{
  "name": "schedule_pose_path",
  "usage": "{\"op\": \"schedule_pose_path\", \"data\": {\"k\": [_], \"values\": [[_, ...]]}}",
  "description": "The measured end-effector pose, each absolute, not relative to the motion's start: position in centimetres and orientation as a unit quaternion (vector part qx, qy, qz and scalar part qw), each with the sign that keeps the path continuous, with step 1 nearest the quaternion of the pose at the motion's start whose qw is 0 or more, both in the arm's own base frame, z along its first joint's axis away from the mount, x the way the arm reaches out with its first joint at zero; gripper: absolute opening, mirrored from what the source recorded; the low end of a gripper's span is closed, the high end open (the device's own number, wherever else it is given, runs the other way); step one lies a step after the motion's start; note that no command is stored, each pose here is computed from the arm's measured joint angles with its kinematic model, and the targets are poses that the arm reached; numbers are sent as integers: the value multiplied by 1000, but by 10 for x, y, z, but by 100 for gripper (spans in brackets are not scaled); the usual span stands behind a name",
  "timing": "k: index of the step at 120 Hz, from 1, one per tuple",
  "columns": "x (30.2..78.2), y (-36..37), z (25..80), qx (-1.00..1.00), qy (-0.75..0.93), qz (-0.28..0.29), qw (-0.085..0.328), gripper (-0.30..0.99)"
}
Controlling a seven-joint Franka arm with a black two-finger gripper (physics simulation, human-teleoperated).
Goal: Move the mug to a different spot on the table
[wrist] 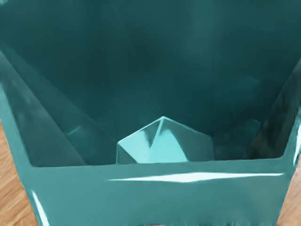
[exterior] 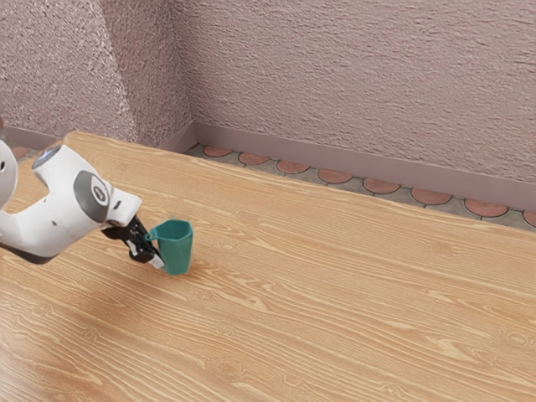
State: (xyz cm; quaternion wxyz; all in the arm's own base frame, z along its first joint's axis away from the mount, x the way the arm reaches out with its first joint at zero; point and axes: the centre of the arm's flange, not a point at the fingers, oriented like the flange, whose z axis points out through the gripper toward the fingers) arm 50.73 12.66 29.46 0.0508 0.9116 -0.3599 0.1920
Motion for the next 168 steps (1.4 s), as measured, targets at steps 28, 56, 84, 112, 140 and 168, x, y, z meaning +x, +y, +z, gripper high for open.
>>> {"op": "schedule_pose_path", "data": {"k": [28, 56, 84, 112, 140, 168], "values": [[481, 111, 283, 925, -329, 187, 26, -7], [480, 114, 282, 936, -296, 191, 14, 19], [472, 110, 276, 946, -267, 182, 26, 52], [457, 129, 269, 961, -211, 173, 32, 64], [446, 144, 285, 967, -166, 189, 33, 67], [450, 138, 332, 959, -151, 237, 32, 69]]}}
